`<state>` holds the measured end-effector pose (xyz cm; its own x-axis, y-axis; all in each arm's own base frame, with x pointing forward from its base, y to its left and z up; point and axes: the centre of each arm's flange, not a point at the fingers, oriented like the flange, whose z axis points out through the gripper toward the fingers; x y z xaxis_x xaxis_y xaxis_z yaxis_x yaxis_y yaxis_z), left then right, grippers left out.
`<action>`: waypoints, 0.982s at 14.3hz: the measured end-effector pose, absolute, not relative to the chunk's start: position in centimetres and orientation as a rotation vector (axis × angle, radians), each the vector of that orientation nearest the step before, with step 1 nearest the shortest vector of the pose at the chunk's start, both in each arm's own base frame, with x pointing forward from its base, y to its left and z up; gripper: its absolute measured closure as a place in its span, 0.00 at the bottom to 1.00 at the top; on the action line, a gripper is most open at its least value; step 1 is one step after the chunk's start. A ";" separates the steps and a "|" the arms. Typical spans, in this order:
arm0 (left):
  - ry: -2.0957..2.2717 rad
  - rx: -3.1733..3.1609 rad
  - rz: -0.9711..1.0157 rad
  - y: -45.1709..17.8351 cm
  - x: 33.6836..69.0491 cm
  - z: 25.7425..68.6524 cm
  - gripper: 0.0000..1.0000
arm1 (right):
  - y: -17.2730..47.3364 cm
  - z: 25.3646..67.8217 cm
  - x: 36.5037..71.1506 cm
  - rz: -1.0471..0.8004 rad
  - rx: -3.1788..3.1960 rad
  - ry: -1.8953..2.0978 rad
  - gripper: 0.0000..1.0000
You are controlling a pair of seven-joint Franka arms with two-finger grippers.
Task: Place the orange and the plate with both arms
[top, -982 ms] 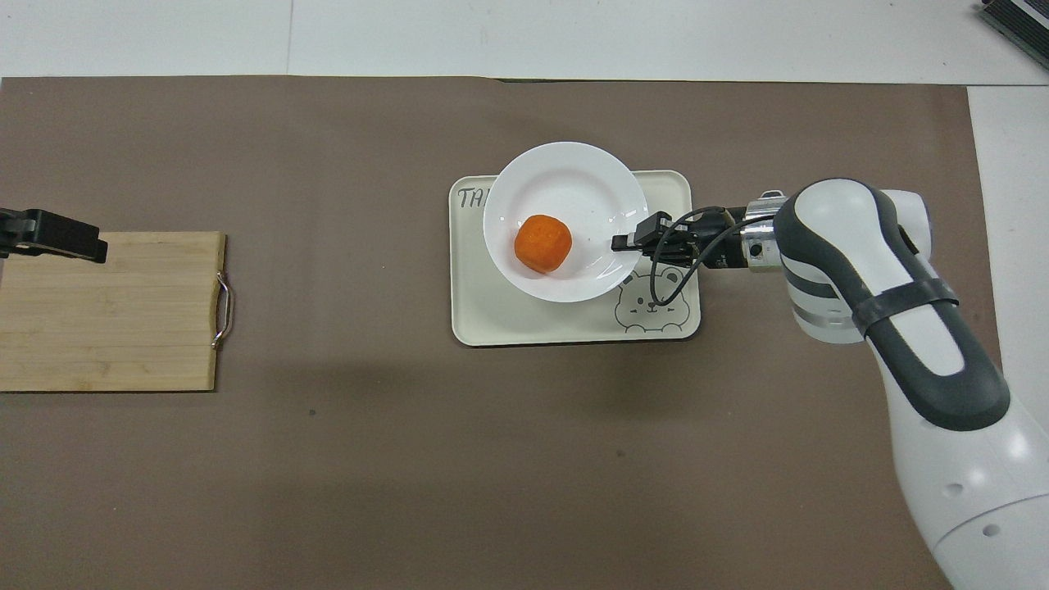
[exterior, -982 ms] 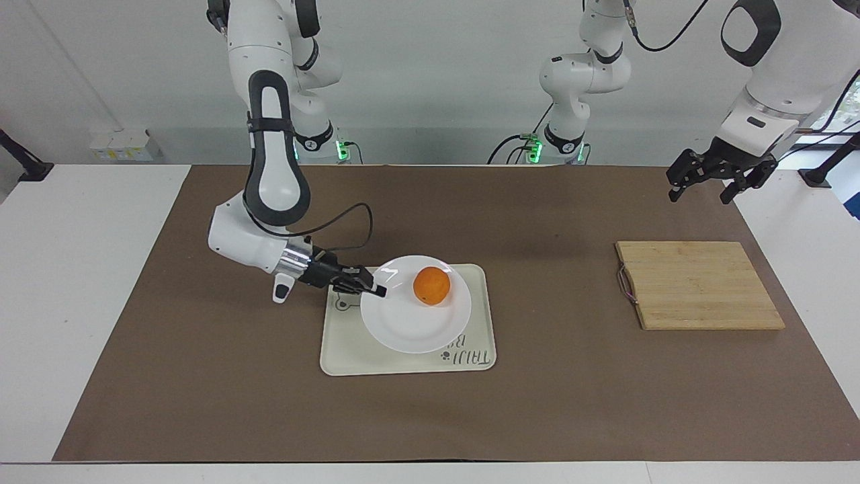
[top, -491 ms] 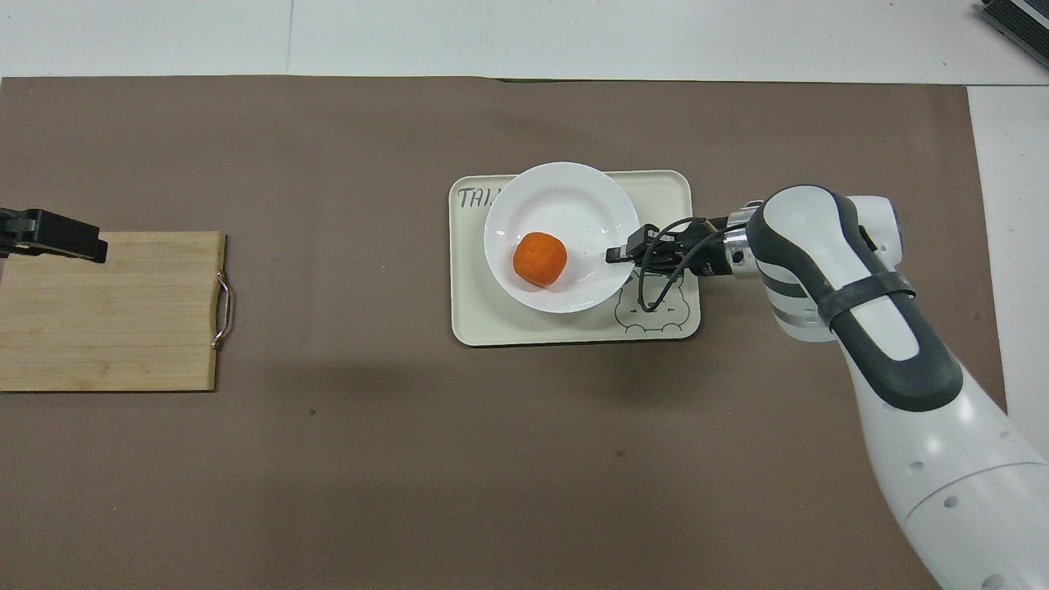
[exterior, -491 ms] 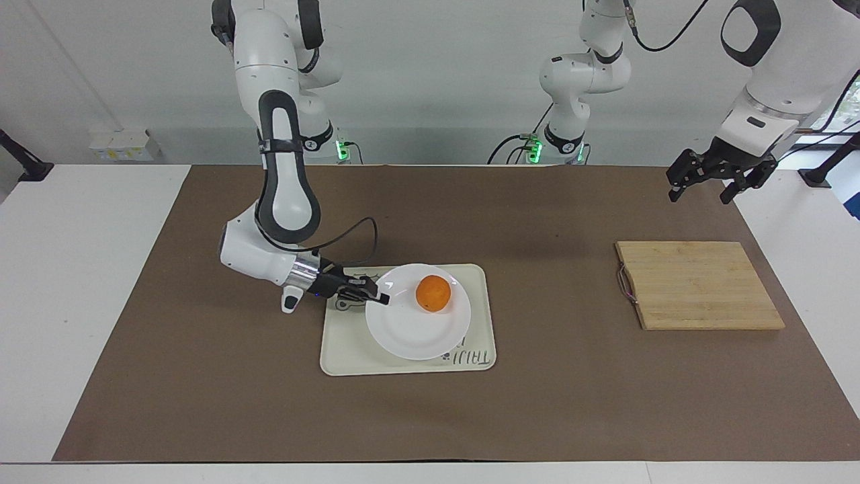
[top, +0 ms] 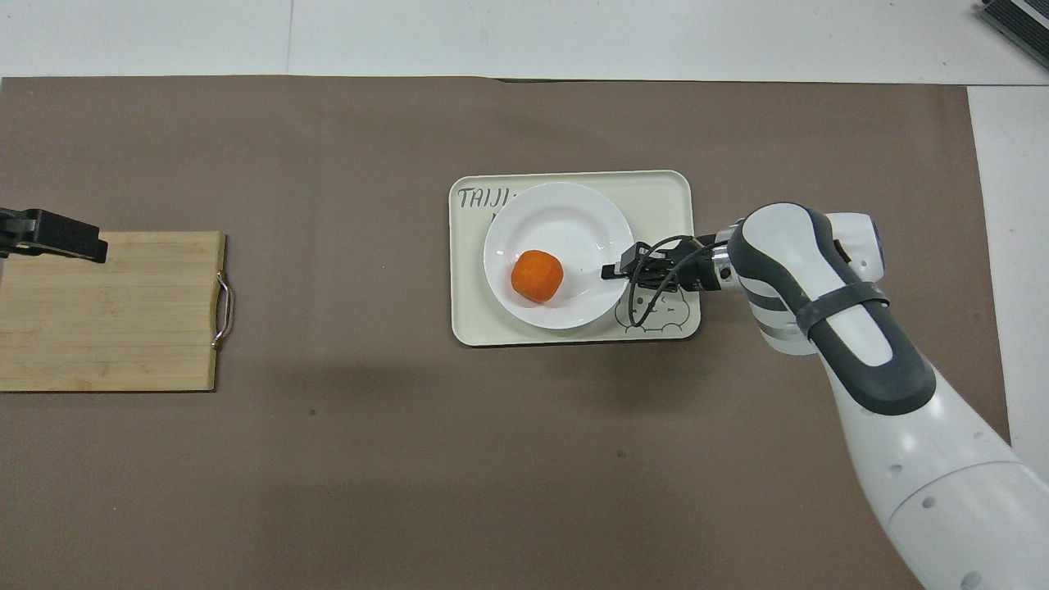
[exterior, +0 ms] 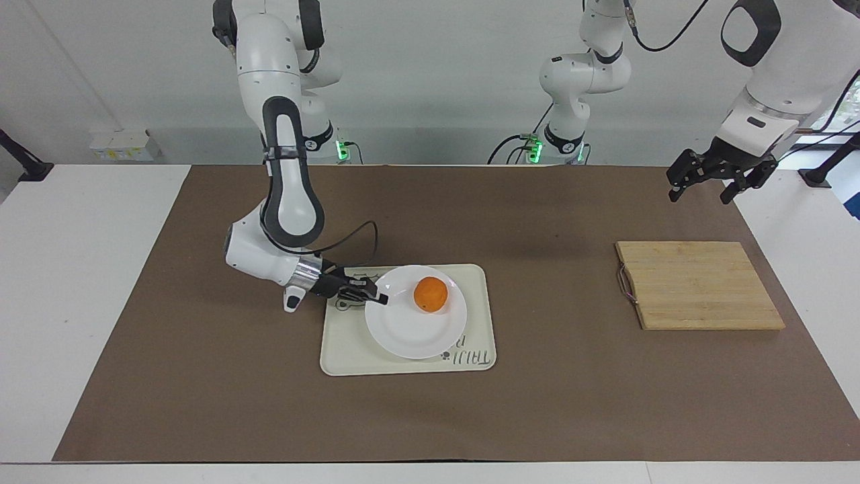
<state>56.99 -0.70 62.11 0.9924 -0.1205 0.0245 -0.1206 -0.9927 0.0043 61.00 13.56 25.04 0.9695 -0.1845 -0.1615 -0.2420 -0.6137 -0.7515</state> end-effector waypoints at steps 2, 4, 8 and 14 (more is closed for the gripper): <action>-0.189 3.130 0.038 -0.7 57.0 62.1 0.00 | 14.5 25.0 60.7 0.076 -2.266 0.284 0.71; -0.189 3.130 0.038 -0.7 57.0 62.1 0.00 | 14.4 25.3 60.8 0.070 -2.304 0.246 0.48; -0.189 3.130 0.038 -0.7 57.0 62.1 0.00 | 11.4 28.4 61.9 0.001 -2.374 0.189 0.07; -0.189 3.130 0.038 -0.7 57.0 62.1 0.00 | 6.6 36.5 62.0 -0.071 -2.635 0.049 0.00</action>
